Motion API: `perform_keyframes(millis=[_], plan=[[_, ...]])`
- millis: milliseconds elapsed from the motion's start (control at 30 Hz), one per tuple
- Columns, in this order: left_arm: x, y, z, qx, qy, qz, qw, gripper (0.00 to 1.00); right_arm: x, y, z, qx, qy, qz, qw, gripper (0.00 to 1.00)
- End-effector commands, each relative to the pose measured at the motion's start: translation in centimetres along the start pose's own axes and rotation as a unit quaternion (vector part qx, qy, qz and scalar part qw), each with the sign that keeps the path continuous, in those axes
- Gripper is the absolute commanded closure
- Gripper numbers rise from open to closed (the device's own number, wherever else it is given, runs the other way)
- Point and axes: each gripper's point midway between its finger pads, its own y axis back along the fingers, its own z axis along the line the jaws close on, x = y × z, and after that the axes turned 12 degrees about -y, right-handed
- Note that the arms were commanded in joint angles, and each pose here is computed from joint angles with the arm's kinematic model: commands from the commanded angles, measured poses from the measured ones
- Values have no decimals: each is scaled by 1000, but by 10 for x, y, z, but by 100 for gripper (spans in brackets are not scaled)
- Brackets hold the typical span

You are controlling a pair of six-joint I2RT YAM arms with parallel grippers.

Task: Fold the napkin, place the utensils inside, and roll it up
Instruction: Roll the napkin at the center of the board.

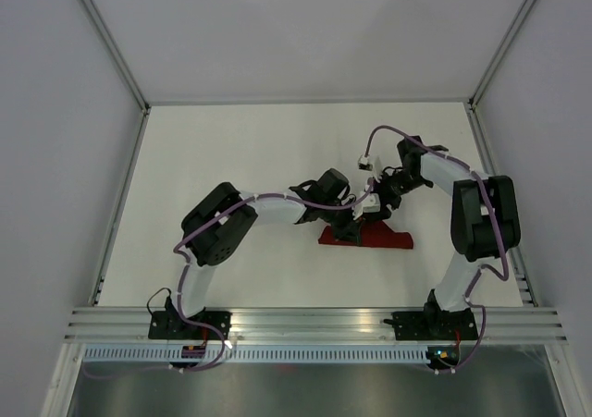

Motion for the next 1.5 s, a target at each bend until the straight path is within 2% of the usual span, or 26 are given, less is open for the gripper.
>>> perform_keyframes(millis=[0,167,333,433,800,967,1233,1467], plan=[[63,1,-37,88,171,65,979,97,-19,29,5,46,27,-78,996,32],[62,8,-28,125,244,44,961,95,-27,54,24,109,104,-147,978,29],[73,6,-21,130,284,62,948,95,-16,61,33,180,179,-177,951,25],[75,6,-19,122,290,72,946,96,-6,59,25,215,176,-175,945,23],[70,18,-14,78,271,81,956,98,3,46,-5,213,91,-117,966,25],[73,20,-11,56,259,91,960,98,-7,47,-26,236,61,-110,964,25],[70,18,-9,14,216,104,971,98,-18,32,-53,220,-24,-79,972,25],[68,14,-8,-21,177,118,977,98,-43,32,-81,237,-62,-78,966,26]])
